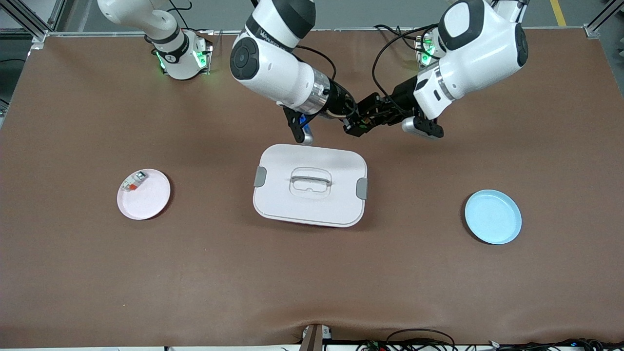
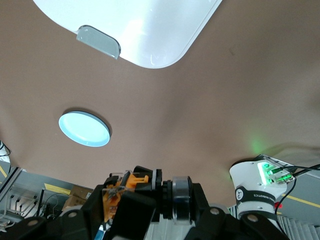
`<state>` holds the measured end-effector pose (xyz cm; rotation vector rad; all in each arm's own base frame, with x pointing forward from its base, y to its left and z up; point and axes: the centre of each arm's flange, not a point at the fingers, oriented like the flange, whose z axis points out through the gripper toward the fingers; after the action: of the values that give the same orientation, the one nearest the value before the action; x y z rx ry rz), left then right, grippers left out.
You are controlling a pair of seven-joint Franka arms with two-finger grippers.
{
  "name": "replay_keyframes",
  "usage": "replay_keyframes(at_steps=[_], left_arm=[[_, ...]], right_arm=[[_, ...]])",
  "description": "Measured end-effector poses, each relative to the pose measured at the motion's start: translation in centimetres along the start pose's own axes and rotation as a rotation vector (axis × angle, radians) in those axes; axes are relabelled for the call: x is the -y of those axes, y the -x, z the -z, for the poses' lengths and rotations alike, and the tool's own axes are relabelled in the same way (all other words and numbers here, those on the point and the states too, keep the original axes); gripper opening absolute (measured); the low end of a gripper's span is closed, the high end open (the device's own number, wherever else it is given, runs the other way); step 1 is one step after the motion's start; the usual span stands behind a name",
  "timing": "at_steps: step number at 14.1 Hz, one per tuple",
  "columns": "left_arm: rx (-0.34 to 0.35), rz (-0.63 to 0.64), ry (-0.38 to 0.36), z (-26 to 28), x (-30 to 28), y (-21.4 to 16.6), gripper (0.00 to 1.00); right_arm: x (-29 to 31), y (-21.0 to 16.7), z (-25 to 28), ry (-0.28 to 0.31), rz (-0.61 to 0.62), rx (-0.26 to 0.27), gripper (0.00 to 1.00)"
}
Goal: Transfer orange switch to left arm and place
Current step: 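Open the right gripper and pull both grippers apart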
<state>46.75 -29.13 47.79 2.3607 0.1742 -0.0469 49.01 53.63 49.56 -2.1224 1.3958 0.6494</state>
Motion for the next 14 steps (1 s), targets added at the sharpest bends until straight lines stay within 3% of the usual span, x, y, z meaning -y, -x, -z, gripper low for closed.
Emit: replay_keyframes(at_steps=[1, 4, 14], left_arm=[[0.001, 0.001, 0.000, -0.06, 0.05, -0.03, 0.63], [0.002, 0.004, 0.002, -0.14, 0.14, -0.12, 0.34], [-0.004, -0.009, -0.003, 0.11, 0.00, -0.27, 0.35]], right_arm=[[0.02, -0.05, 0.00, 0.000, -0.001, -0.001, 0.72], [0.05, -0.05, 0.02, -0.001, -0.002, 0.001, 0.72], [0.23, 0.00, 0.10, -0.009, -0.004, 0.006, 0.72]])
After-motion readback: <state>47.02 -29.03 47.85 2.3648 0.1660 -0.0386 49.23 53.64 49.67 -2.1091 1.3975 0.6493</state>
